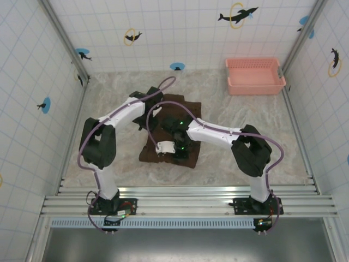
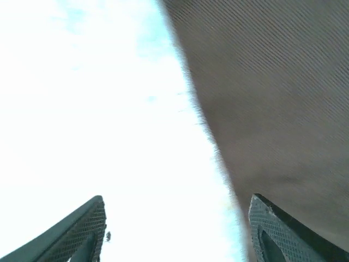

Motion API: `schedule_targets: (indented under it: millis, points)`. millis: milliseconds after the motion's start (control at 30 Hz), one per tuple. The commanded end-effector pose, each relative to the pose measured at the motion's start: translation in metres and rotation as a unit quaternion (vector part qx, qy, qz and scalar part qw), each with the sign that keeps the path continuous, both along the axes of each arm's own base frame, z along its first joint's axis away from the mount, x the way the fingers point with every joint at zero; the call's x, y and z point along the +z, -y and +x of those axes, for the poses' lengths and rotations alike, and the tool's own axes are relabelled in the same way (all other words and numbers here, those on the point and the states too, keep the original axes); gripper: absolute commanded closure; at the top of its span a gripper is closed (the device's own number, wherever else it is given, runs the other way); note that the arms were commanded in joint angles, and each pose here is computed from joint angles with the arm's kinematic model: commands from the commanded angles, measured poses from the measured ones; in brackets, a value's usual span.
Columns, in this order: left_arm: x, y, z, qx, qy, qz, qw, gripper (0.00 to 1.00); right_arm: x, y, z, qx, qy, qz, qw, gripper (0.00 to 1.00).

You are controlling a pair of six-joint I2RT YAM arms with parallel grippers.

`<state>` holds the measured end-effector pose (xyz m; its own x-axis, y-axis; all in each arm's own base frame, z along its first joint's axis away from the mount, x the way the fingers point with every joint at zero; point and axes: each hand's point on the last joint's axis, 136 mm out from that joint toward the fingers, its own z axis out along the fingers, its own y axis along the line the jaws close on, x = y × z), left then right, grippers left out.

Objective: Roll up the long pants

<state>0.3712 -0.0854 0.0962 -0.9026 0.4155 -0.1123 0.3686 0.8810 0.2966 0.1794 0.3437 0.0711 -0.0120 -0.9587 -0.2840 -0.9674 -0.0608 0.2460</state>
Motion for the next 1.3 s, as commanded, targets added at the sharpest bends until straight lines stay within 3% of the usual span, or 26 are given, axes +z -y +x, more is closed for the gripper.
schedule_targets:
  millis: [0, 100, 300, 533, 767, 867, 1000, 1267]
  points:
    - [0.049, -0.023, 0.0, 0.009, 0.054, 0.038, 0.998, 0.24, 0.04, -0.006, -0.014, -0.067, -0.134, 0.079, 0.986, 0.89]
    - [0.06, -0.019, -0.004, 0.0, 0.061, 0.022, 0.998, 0.24, 0.055, -0.012, 0.001, -0.114, -0.2, 0.128, 0.965, 0.89]
    - [0.055, -0.008, -0.019, -0.007, 0.048, -0.023, 0.999, 0.27, 0.065, -0.019, 0.031, -0.166, -0.333, 0.152, 0.916, 0.89]
    - [0.046, 0.012, -0.032, -0.019, 0.035, -0.059, 0.997, 0.31, 0.036, -0.017, 0.062, -0.209, -0.374, 0.147, 0.892, 0.89]
    - [0.042, 0.039, -0.038, -0.044, 0.02, -0.067, 0.997, 0.37, -0.002, -0.002, 0.076, -0.236, -0.379, 0.119, 0.887, 0.9]
    - [0.043, 0.053, -0.044, -0.049, 0.014, -0.098, 0.994, 0.49, -0.015, 0.004, 0.083, -0.247, -0.368, 0.104, 0.89, 0.9]
    - [0.033, 0.068, -0.047, -0.048, 0.011, -0.132, 0.99, 0.72, -0.032, 0.006, 0.092, -0.263, -0.351, 0.088, 0.894, 0.89]
    - [-0.03, 0.066, -0.035, -0.038, -0.056, -0.078, 0.995, 0.77, -0.049, 0.001, 0.107, -0.282, -0.329, 0.079, 0.897, 0.88]
